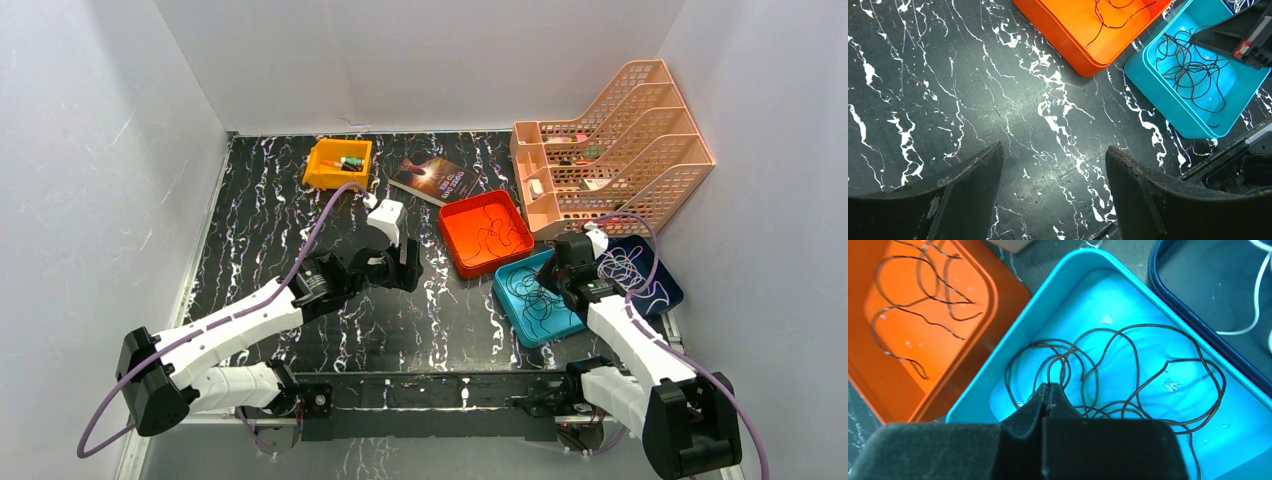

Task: Untangle the cables
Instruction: Place the cable in the bin, then reset both arms

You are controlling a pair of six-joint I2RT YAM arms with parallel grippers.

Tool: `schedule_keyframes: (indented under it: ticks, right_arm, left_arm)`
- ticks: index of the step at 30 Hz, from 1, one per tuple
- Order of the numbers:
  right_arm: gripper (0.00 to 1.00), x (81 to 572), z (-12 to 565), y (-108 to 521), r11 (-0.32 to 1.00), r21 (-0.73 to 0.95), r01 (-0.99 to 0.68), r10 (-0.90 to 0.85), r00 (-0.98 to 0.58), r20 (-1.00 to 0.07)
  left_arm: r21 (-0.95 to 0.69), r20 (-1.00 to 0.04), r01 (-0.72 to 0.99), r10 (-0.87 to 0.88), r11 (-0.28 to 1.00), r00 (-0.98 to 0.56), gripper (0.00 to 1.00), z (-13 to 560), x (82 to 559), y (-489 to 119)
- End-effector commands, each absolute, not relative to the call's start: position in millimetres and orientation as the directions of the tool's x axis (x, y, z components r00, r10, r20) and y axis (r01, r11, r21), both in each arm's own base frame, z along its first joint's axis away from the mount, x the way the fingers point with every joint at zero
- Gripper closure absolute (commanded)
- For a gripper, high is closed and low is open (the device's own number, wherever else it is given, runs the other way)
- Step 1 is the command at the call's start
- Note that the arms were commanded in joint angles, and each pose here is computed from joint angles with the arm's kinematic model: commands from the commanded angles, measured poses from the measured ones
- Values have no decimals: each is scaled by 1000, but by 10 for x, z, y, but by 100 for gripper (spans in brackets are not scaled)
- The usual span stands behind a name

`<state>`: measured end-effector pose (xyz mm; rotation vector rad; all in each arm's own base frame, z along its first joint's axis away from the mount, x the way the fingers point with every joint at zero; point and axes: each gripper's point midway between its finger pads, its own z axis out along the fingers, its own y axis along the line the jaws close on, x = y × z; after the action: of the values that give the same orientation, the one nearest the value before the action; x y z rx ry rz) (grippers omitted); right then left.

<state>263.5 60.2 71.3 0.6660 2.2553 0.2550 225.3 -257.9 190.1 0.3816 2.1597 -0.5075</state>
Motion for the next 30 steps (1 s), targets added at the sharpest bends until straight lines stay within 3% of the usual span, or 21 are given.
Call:
schedule_keyframes:
  ticks: [1, 12, 16, 21, 30]
  right_arm:
    - [100, 2612, 560, 530, 829, 343, 441, 554, -576, -601]
    - [99, 2739, 610, 584, 850, 345, 398, 525, -584, -619]
    - [90, 2754, 779, 570, 845, 368, 387, 532, -550, -644]
    - [65, 2785, 1042, 564, 840, 406, 359, 541, -499, -677]
    - [54, 2815, 1525, 548, 852, 425, 305, 522, -444, -728]
  left_arm:
    - [-229, -808, 446, 86, 865, -583, 27, 1904, 2255, -2595]
    - [-226, -812, 447, 85, 866, -577, 27, 1927, 2259, -2587]
    - [-224, -811, 447, 89, 866, -578, 27, 1917, 2265, -2592]
    - [-217, -808, 445, 95, 869, -581, 27, 1894, 2276, -2598]
    - [-208, -813, 438, 94, 875, -575, 26, 1866, 2271, -2548]
